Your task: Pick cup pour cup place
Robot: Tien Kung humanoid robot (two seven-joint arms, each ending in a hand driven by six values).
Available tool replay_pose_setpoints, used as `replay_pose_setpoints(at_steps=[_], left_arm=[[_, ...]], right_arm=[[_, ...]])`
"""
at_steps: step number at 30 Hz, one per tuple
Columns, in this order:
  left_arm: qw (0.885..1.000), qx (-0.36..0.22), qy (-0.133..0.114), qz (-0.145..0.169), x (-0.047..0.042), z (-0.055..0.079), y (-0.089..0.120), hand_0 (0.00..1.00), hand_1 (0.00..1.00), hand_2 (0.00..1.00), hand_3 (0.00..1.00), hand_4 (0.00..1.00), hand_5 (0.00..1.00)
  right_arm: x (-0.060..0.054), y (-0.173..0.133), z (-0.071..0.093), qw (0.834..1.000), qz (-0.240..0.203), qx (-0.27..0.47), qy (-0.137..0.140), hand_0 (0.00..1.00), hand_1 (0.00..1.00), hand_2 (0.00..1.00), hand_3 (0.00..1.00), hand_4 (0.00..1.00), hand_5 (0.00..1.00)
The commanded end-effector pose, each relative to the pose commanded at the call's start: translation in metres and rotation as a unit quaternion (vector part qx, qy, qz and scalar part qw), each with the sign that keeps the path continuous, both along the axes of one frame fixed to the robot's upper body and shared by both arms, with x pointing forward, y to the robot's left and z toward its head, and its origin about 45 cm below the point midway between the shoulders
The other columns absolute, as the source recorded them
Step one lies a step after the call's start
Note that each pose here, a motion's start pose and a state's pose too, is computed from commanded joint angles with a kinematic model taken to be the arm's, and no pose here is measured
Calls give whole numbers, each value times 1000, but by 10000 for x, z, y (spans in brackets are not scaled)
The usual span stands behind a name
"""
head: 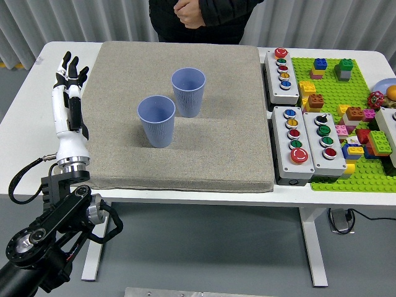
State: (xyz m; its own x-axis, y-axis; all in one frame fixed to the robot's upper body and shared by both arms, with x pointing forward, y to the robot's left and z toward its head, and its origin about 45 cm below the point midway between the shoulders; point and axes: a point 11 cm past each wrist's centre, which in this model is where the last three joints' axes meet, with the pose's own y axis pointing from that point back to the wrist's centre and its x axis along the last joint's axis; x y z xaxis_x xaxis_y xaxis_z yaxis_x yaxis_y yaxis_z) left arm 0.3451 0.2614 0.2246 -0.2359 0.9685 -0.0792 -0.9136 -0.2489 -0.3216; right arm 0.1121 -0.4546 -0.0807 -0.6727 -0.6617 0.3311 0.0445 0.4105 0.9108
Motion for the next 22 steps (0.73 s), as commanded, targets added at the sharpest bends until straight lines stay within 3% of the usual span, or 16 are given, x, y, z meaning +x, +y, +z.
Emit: replay_pose_setpoints(at_steps=[22], left_arm=[[1000,-3,-4,5,-16,21,11,859,845,940,949,712,998]], right_arm=[[-4,-3,2,1000,-3,-3,1,677,621,576,566,2,175]])
